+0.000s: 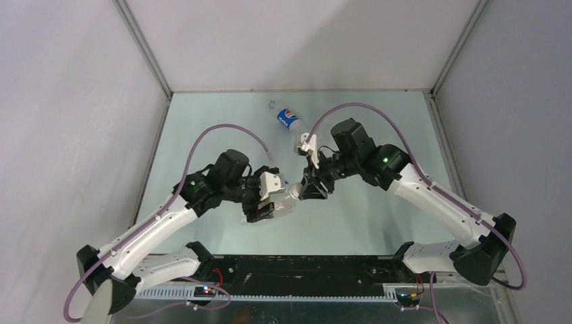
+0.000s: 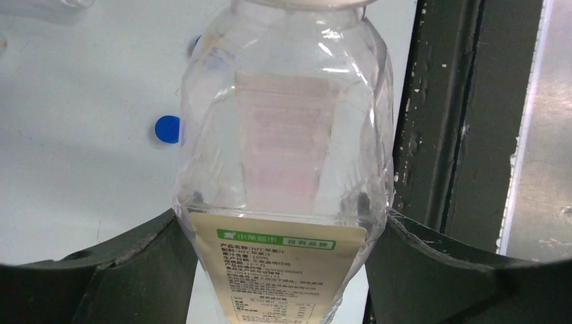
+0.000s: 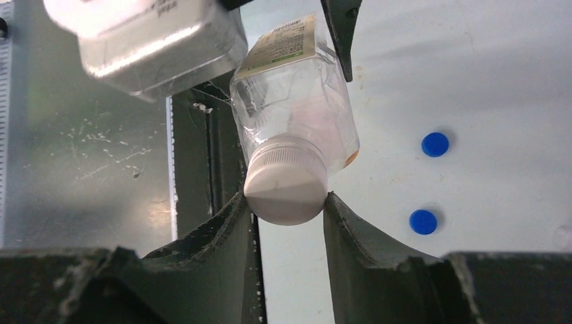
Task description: Screw on the bottle caps
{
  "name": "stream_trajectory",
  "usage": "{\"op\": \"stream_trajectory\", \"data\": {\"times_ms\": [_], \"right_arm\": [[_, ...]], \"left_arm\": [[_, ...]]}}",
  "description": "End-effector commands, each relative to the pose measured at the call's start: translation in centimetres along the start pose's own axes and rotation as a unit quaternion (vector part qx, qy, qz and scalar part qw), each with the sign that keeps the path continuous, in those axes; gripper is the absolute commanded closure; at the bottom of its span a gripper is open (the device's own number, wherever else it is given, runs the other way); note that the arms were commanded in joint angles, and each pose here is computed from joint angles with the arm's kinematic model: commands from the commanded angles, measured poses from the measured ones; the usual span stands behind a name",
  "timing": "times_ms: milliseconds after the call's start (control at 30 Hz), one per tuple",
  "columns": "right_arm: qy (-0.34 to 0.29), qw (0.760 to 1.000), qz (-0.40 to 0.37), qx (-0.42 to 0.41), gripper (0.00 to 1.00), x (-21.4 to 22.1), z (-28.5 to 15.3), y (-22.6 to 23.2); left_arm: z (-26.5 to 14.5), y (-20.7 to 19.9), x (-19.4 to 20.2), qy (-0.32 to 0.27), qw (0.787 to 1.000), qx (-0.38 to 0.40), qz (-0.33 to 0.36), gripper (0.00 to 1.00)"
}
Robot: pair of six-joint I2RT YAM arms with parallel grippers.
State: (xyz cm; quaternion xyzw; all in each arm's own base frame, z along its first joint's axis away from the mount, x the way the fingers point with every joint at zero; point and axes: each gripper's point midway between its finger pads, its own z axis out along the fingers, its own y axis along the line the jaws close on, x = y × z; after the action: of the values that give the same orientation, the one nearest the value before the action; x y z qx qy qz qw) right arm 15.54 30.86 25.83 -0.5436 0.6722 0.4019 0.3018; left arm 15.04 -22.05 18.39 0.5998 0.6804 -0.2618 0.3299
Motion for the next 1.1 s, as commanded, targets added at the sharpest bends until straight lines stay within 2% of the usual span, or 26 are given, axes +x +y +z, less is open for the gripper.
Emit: {"op": "stream_trajectory", "data": {"times_ms": [0, 200, 400, 767, 1067], "right_arm": [[0.014, 0.999, 0.051, -0.004, 0.82, -0.1, 1.5, -0.2], [0.026, 0.992, 0.121, 0.006, 0.84, -0.1, 1.9, -0.6], [0.047, 0.973, 0.225, 0.039, 0.85, 0.6, 2.4, -1.7], [0.053, 0.920, 0.378, 0.091, 0.93, 1.0, 3.0, -3.1], [0.032, 0.865, 0.473, 0.165, 0.94, 1.4, 2.1, -5.5]], "left_arm": [[-0.3, 1.0, -6.9, -0.134, 0.988, -0.039, 0.066, 1.00], [-0.4, 1.8, -8.4, -0.189, 0.975, -0.090, 0.073, 1.00], [-0.9, 2.9, -9.6, -0.234, 0.960, -0.141, 0.063, 1.00], [-0.2, 3.2, -10.5, -0.288, 0.938, -0.188, 0.036, 1.00], [0.0, 4.6, -10.1, -0.301, 0.907, -0.294, 0.005, 1.00]]}}
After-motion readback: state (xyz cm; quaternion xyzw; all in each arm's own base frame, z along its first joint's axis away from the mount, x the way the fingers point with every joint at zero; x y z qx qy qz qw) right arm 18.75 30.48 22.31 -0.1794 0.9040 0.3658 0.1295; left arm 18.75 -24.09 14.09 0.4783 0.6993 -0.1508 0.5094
